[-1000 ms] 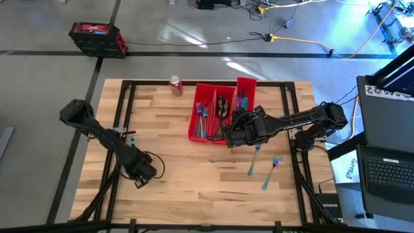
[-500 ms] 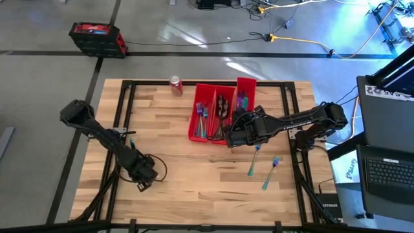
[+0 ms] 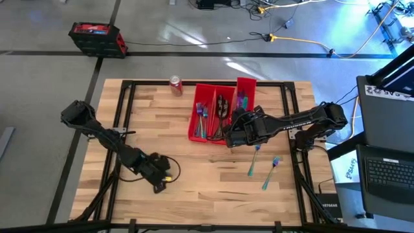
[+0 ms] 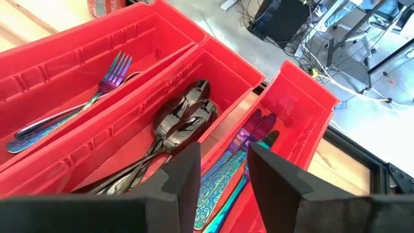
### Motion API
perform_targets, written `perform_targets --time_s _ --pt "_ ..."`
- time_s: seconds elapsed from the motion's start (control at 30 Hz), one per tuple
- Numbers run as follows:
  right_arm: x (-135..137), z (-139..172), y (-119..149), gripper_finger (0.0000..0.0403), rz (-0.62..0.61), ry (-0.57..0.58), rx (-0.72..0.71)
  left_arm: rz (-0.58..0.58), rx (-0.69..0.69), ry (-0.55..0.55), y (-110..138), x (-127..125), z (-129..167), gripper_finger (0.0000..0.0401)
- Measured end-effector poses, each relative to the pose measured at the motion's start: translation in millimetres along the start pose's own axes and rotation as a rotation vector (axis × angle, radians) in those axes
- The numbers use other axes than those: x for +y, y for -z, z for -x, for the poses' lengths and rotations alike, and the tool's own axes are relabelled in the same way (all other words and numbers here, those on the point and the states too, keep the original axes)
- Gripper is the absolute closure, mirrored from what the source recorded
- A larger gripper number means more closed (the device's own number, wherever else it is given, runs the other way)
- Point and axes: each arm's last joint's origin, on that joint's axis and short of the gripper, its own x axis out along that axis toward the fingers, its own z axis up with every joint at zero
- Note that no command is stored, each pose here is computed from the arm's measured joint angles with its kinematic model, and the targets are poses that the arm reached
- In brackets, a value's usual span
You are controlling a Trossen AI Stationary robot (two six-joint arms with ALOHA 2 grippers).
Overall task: Sort silverware
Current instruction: Put the purple table knife into the right red bin
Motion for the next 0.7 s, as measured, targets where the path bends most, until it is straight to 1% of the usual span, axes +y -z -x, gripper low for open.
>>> perform_targets --time_s 0.1,0.17,0.23,0.3,0.37,0.5,0.57,0.7 --pt "0 0 0 0.0291 -0.002 -0.002 0.0 -0.116 -0.153 0.136 -14 -15 2 0.0401" --pt "0 0 0 0.0291 -0.002 -0.006 0.006 -0.154 -0.248 0.209 -21 -23 8 0.0401" --pt "1 0 0 0.0291 -0.002 -0.012 0.014 -0.152 -0.324 0.225 -27 -26 15 0.0401" --pt "1 0 0 0.0291 -0.001 -0.018 0.023 -0.154 -0.343 0.197 -28 -24 20 0.0401" --pt "1 0 1 0.0291 -0.002 -0.021 0.028 -0.166 -0.303 0.149 -23 -19 24 0.0401" --pt "1 0 1 0.0291 0.0 -0.027 0.036 -0.092 -0.155 0.037 -8 -4 32 0.0401" --pt "1 0 1 0.0291 0.003 -0.028 0.035 -0.077 -0.089 0.001 4 -2 36 0.0401" --pt "1 0 1 0.0291 0.018 -0.03 0.034 -0.132 -0.014 0.025 26 -11 41 0.0401"
